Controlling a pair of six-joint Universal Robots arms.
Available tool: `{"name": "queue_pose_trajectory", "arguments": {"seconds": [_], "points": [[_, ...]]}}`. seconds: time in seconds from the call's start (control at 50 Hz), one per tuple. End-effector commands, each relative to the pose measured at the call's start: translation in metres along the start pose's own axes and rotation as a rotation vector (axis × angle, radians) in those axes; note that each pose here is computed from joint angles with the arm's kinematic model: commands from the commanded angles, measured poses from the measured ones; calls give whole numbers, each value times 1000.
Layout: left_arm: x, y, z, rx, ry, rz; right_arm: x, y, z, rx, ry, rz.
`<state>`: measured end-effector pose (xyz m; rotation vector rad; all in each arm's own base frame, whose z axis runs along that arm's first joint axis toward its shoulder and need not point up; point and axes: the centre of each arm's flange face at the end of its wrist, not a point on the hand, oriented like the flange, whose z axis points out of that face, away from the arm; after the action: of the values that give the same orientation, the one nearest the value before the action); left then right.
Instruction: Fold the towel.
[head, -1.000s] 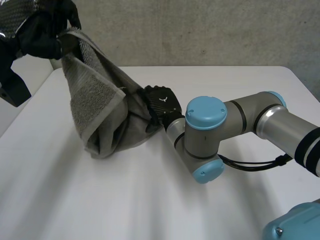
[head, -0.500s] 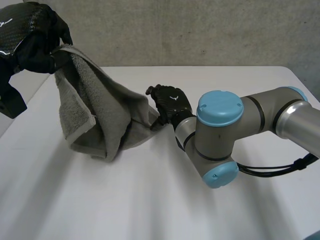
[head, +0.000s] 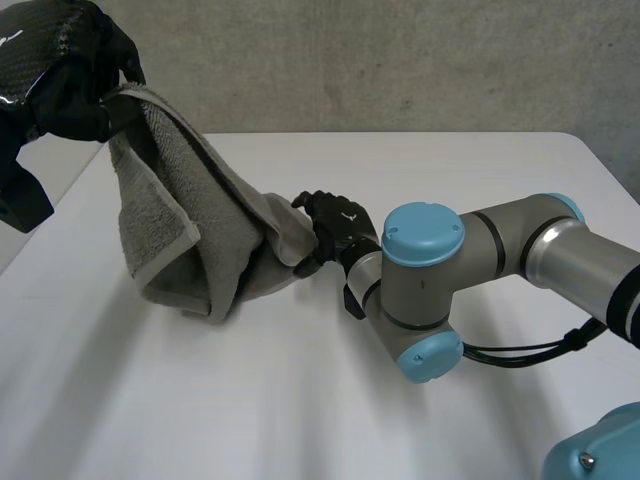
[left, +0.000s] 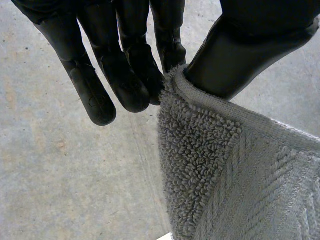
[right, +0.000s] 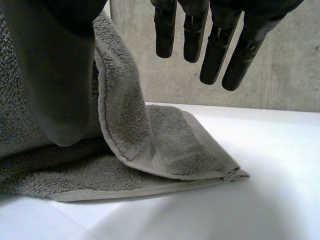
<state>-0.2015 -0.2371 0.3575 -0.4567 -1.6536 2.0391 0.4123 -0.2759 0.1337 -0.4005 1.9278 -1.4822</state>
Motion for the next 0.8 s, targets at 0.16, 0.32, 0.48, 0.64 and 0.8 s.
{"name": "queue_pose_trajectory", "arguments": {"seconds": [0.16,0.32,0.48,0.64,0.8], "points": [[3,-1,-1,0,3,-6,1,23,21,-54,-19,176],[4,0,-2,-4,4,-48,-7,34,33,-59,-59,234],[4,2,-2,-6,10,-94,-11,40,38,-59,-83,251],[3,3,-3,-7,5,-94,-14,36,38,-56,-107,254],[-2,2,0,-2,-9,-87,-9,-42,29,54,-95,216]]}}
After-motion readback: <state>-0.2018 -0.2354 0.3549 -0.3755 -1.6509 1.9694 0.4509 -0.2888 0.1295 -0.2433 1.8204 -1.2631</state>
